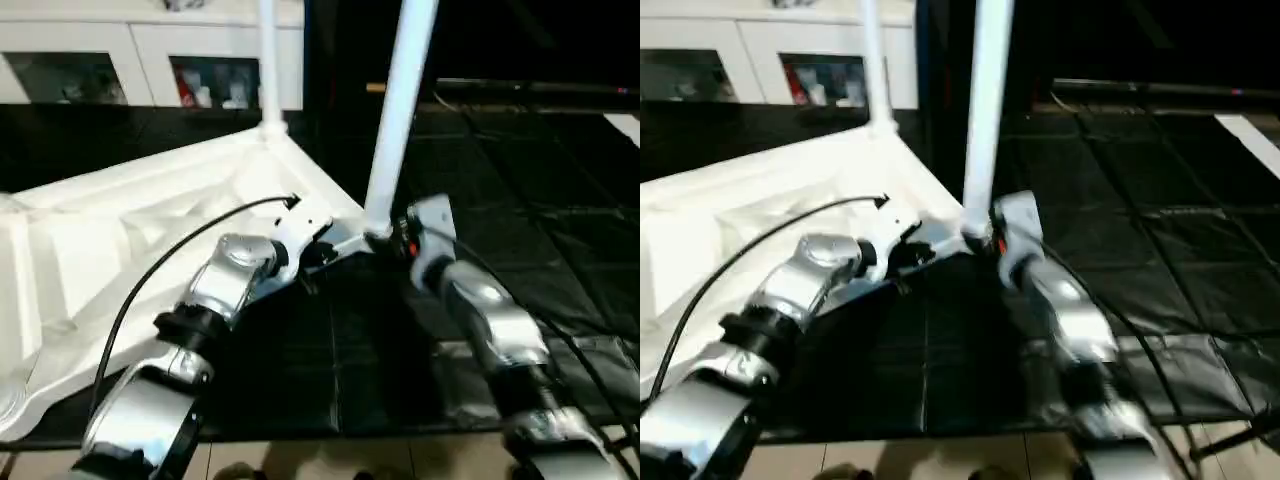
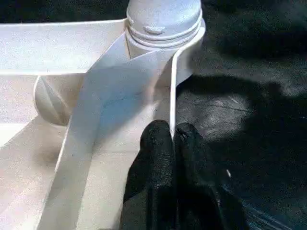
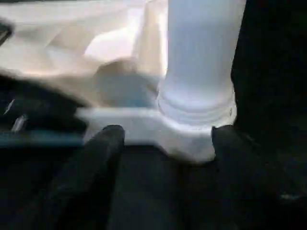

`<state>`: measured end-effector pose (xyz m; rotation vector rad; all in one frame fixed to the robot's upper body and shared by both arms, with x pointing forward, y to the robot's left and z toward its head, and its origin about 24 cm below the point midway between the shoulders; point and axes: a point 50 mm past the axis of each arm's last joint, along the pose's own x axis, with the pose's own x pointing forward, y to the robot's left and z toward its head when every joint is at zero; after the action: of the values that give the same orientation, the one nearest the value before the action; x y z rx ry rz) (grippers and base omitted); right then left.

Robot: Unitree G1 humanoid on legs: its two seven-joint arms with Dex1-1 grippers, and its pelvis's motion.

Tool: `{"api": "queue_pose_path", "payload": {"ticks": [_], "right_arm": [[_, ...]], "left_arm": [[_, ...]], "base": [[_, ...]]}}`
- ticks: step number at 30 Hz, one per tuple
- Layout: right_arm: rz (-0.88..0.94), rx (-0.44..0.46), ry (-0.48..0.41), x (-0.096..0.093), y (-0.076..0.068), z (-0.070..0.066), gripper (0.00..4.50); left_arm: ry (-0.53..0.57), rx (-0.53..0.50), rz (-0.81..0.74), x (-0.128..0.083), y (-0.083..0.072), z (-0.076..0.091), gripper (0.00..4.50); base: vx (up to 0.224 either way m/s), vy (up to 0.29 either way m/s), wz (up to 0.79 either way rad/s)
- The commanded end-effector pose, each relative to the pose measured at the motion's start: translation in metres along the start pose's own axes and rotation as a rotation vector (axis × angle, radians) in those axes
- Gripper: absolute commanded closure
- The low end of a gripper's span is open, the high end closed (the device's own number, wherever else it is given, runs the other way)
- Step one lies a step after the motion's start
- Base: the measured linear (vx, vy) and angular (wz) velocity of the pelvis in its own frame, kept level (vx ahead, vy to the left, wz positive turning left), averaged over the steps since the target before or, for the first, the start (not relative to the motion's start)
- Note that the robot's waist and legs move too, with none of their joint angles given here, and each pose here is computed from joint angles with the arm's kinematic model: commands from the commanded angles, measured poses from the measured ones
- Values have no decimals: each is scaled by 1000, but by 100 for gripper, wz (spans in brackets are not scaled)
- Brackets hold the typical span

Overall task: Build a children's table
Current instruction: Rotate leg to tighten

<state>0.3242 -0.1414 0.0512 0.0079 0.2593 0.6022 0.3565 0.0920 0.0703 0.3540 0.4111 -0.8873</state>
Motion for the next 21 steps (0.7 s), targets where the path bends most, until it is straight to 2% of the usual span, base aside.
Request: {"api": "queue_pose_path", "payload": {"ticks": [1, 5, 6, 9, 10, 12, 14, 16, 21], "right_arm": [[72, -64, -24, -18, -12, 8, 108], [133, -106, -12, -36, -25, 12, 96], [133, -106, -12, -36, -25, 12, 67], [184, -123, -9, -45, -29, 16, 53], [274, -149, 7, -52, -29, 19, 36], [336, -171, 27, -56, -27, 20, 23], [476, -229, 83, -60, -19, 18, 16], [506, -241, 94, -61, -17, 17, 16], [622, -261, 119, -58, -8, 18, 16]], "left_arm": [[-90, 80, -3, -10, 11, 20, 450], [-85, 137, -92, -14, 9, 13, 450], [-85, 137, -92, -14, 9, 13, 450], [-88, 183, -168, -18, 6, 9, 450], [-76, 232, -269, -24, 2, 2, 450], [-64, 267, -329, -27, 0, -2, 450], [-60, 303, -452, -34, -7, -6, 450], [-61, 297, -481, -35, -9, -5, 450], [-45, 357, -602, -41, -18, -9, 450]], "base": [[0, 0, 0], [0, 0, 0], [0, 0, 0], [0, 0, 0], [0, 0, 0], [0, 0, 0], [0, 0, 0], [0, 0, 0], [0, 0, 0]]}}
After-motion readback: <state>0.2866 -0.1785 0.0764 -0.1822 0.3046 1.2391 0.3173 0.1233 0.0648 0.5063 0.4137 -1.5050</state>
